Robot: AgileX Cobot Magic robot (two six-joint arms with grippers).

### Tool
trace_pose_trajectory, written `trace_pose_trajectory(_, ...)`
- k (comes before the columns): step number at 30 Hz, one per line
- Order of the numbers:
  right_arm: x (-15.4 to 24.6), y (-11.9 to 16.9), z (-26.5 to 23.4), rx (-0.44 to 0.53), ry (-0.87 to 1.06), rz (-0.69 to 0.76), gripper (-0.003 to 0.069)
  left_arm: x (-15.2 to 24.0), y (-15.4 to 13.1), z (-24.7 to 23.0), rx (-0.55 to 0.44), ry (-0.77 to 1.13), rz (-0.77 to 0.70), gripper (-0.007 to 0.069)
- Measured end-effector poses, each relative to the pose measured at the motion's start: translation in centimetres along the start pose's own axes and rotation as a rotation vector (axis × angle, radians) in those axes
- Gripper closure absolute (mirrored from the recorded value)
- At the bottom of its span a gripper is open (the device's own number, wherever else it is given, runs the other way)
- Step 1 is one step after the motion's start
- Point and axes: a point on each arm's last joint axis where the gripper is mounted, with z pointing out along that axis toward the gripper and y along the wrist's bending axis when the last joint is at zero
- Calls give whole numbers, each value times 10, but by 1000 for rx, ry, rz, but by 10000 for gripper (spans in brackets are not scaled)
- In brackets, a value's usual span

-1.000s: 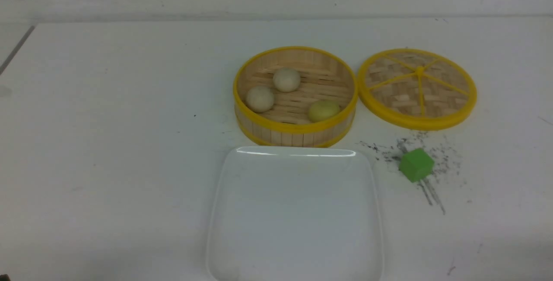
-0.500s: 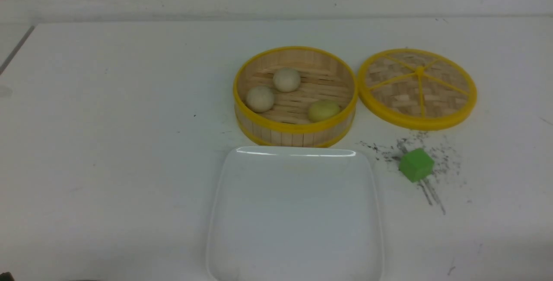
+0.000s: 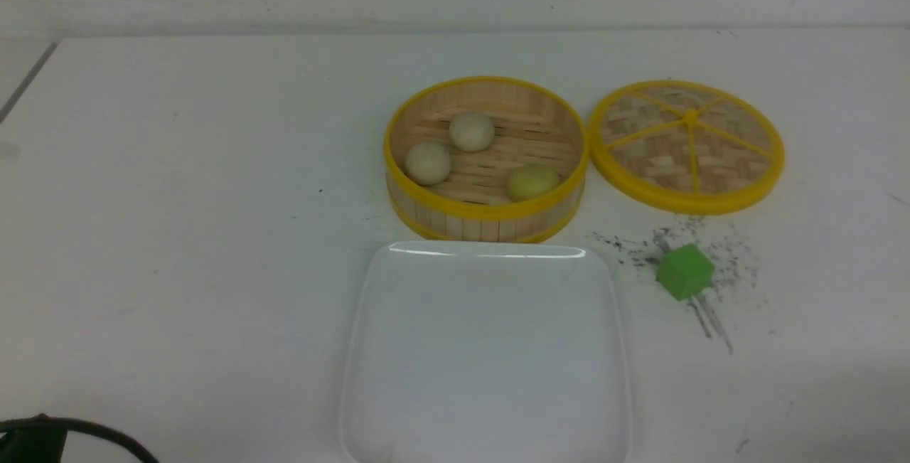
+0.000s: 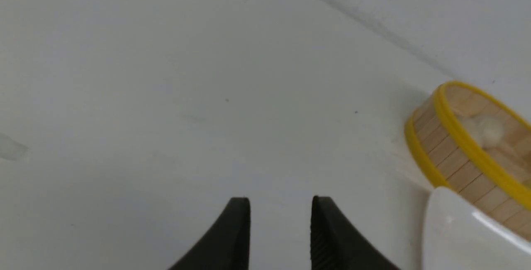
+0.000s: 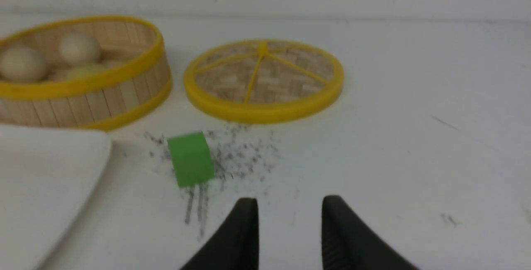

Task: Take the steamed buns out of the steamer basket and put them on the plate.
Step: Use the right arm to grab the steamed stuffed bun that is closest to it

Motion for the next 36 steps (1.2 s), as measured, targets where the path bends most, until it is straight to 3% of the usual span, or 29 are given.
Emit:
trace_pose_trajectory(4,-7,3,0,-45,-76,378,419,-4,-4,0,52,-38,-196,384)
trace_pose_trajectory(5,-8,3,0,-47,-80,397,419,-4,-4,0,54,-43,-203,384)
trace_pose_trajectory(6,-9,3,0,-59,-88,541,419,-8,-6,-1,72,-82,-252,384)
trace_pose_trajectory(8,-11,3,-1,-73,-100,677,419,-12,-6,-1,88,-120,-302,384)
trace_pose_trajectory(14,-15,3,-1,-98,-139,831,419,-14,-7,-1,105,-143,-379,384)
trace_pose_trajectory(18,-15,3,-1,-100,-147,809,419,-11,-7,-1,99,-104,-363,384)
trace_pose_trajectory(22,-15,3,-1,-94,-150,690,419,-4,-7,0,89,-35,-306,384)
trace_pose_trajectory(28,-18,5,-2,-97,-179,476,419,4,-8,0,78,59,-281,384)
trace_pose_trajectory(30,-19,6,-2,-105,-202,313,419,8,-8,-1,73,99,-275,384)
trace_pose_trajectory(32,-20,8,-3,-119,-214,252,419,9,-8,-1,71,116,-274,384)
trace_pose_trajectory(36,-21,10,-3,-150,-219,274,419,10,-8,-1,71,119,-263,384)
